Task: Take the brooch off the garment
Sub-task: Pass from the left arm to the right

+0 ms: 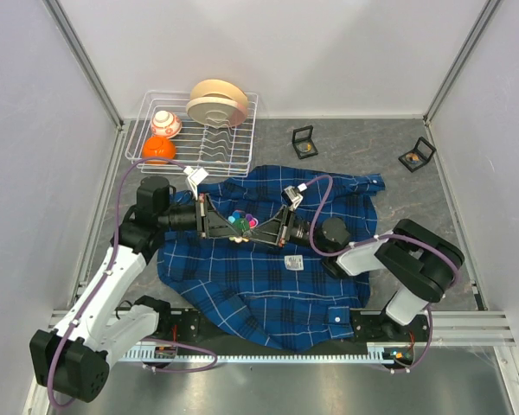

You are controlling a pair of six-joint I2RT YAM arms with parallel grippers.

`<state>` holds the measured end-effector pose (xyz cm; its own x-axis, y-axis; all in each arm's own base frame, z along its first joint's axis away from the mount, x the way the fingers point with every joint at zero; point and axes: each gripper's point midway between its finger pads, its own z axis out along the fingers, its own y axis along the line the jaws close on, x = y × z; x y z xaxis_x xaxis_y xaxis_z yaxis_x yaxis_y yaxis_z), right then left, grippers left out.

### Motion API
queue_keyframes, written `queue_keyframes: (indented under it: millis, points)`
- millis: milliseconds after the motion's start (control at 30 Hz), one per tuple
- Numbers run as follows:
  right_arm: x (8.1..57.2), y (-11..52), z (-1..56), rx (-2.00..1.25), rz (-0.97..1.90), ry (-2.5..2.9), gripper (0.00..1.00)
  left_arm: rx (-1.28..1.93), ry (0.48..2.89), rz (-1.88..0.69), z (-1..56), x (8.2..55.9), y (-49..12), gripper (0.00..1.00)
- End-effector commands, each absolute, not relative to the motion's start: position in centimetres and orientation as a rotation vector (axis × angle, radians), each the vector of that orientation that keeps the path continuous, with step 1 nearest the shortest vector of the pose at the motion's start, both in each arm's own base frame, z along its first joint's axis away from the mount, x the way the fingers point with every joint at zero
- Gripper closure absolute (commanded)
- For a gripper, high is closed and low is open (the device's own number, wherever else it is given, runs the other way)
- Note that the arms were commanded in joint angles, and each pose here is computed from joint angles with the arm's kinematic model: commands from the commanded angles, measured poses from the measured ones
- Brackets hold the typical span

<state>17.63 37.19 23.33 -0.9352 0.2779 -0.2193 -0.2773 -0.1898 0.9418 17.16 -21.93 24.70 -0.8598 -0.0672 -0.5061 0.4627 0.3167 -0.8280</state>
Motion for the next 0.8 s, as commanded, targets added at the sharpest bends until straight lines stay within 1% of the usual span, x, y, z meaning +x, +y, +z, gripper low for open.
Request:
queue_keyframes:
  millis: [0, 167, 300, 433, 600, 667, 700, 767]
  points:
    - [19.1, 35.1, 25.4, 0.097, 2.199, 1.481, 1.0, 0.573, 1.967, -1.703, 29.0, 14.0, -22.3, 0.98]
    - [19.4, 35.1, 25.7, 0.101, 2.146, 1.484, 0.96, 0.578, 1.963, -1.707, 29.0, 13.8, -22.3, 0.98]
    - [19.5, 35.4, 25.8, 0.078, 2.095, 1.512, 0.9, 0.574, 1.967, -1.715, 28.9, 13.8, -22.3, 0.98]
    - [19.2, 35.8, 26.0, -0.002, 2.037, 1.533, 0.86, 0.571, 1.961, -1.708, 29.1, 13.8, -22.3, 0.98]
    - [18.1, 35.4, 28.0, -0.1, 1.992, 1.455, 0.81, 0.515, 2.0, -1.7, 28.3, 14.5, -22.4, 0.98]
    - [17.5, 35.7, 28.8, -0.155, 1.992, 1.427, 0.77, 0.488, 2.026, -1.704, 27.8, 14.7, -22.4, 0.98]
    - [17.4, 35.9, 28.8, -0.173, 1.993, 1.432, 0.73, 0.483, 2.027, -1.705, 27.7, 14.8, -22.4, 0.98]
    - [17.2, 36.2, 28.9, -0.2, 1.99, 1.437, 0.68, 0.477, 2.032, -1.704, 27.6, 14.8, -22.4, 0.98]
